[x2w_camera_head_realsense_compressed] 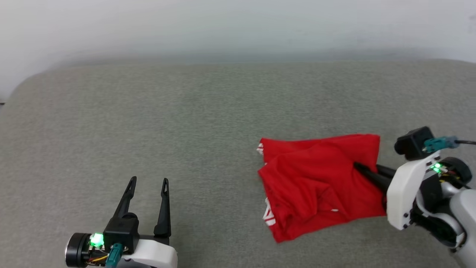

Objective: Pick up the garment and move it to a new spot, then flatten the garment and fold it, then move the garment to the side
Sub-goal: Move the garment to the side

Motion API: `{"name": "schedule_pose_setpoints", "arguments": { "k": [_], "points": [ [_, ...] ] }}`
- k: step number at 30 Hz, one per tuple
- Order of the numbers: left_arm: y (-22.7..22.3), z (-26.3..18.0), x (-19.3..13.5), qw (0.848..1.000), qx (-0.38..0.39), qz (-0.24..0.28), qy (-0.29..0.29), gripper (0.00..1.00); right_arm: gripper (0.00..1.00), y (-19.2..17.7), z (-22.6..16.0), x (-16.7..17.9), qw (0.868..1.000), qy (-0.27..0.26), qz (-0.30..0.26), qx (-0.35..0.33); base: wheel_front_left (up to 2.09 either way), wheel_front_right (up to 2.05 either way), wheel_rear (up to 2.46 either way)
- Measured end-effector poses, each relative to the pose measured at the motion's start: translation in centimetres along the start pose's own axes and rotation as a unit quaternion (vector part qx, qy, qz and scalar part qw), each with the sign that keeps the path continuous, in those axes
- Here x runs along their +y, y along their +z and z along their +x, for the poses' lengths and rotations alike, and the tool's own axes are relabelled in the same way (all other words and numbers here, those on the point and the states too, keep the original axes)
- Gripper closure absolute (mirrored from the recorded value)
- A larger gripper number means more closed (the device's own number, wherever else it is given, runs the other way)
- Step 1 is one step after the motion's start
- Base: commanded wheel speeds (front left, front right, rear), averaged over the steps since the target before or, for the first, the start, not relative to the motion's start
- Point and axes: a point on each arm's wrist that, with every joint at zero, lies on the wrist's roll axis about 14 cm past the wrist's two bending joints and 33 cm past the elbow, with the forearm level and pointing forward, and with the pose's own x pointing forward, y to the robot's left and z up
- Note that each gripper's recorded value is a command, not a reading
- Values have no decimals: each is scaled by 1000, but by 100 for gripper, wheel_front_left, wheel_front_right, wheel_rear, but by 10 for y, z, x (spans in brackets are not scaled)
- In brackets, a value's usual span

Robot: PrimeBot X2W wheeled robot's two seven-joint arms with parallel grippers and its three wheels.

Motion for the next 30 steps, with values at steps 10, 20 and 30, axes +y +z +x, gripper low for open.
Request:
{"name": "schedule_pose_setpoints", "arguments": {
  "k": [10,20,30],
  "points": [
    [-6,33,-34,999,-4,-7,-53,0,100,10,-44,-83,994,-111,-13,11,0,0,0],
    [-29,67,-45,997,7,-4,-80,0,100,-6,-74,-192,963,-250,-23,104,0,0,0],
    [-45,87,-46,996,11,-3,-87,0,100,-32,-86,-260,927,-336,-13,166,0,0,0]
  ]
}}
